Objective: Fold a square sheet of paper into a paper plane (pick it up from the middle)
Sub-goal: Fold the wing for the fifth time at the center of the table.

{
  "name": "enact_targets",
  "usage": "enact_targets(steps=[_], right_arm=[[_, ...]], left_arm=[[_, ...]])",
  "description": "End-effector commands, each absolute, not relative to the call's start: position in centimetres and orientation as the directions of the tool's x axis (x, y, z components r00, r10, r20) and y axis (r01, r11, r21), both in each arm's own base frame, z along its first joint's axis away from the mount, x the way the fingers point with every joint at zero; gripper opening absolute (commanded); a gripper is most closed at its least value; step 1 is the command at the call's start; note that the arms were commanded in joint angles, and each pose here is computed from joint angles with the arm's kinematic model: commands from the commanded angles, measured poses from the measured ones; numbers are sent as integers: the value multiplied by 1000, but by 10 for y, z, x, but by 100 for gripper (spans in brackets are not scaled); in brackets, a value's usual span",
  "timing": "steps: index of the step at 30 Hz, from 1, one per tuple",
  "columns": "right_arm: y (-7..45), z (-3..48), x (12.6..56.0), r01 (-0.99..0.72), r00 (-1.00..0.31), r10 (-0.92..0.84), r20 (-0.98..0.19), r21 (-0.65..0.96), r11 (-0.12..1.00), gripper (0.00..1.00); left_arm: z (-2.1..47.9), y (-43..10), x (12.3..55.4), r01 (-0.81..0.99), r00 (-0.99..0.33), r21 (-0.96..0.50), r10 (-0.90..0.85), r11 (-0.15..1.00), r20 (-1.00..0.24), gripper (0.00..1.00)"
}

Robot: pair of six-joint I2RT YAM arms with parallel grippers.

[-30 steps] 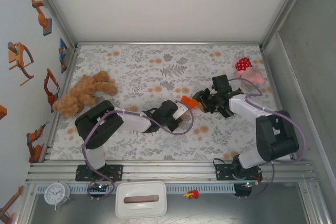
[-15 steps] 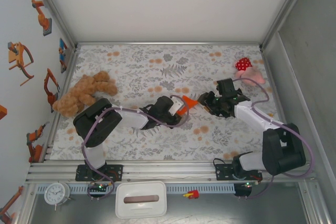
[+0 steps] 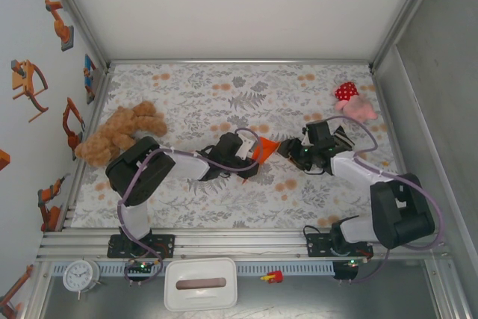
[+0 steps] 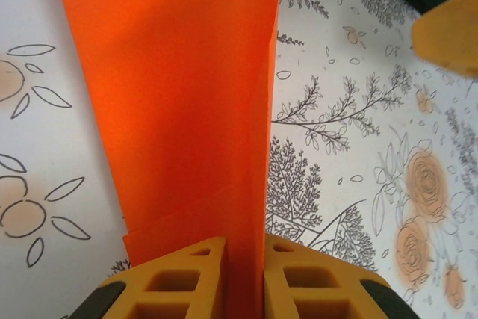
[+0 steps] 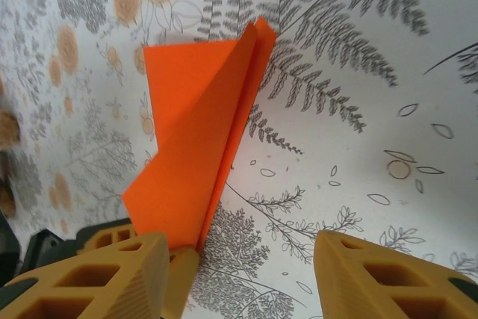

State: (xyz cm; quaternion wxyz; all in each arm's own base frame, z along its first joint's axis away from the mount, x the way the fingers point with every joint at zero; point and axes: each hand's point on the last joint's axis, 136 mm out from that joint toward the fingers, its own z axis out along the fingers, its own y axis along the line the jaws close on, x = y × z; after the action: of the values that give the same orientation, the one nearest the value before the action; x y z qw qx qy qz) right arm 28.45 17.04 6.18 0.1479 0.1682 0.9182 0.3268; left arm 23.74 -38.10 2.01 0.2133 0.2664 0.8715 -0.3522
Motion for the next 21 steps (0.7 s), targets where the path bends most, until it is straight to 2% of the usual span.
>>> enact_targets(steps=[1, 7, 15, 21], right_arm=[[182, 62, 288, 135, -922, 332, -199, 638, 758, 53], [206, 52, 288, 74, -956, 231, -183, 609, 789, 53], [215, 46, 299, 66, -962, 207, -178, 584, 809, 53], [219, 36, 303, 68, -971, 186, -150, 571, 818, 53]], left_arm=[[4, -377, 227, 525, -845, -590, 292, 613, -448, 19], [4, -373, 228, 476, -874, -616, 264, 628, -407, 18], [0, -370, 230, 413, -907, -614, 246, 673, -340, 16], [3, -372, 231, 402, -913, -633, 239, 662, -330, 16]])
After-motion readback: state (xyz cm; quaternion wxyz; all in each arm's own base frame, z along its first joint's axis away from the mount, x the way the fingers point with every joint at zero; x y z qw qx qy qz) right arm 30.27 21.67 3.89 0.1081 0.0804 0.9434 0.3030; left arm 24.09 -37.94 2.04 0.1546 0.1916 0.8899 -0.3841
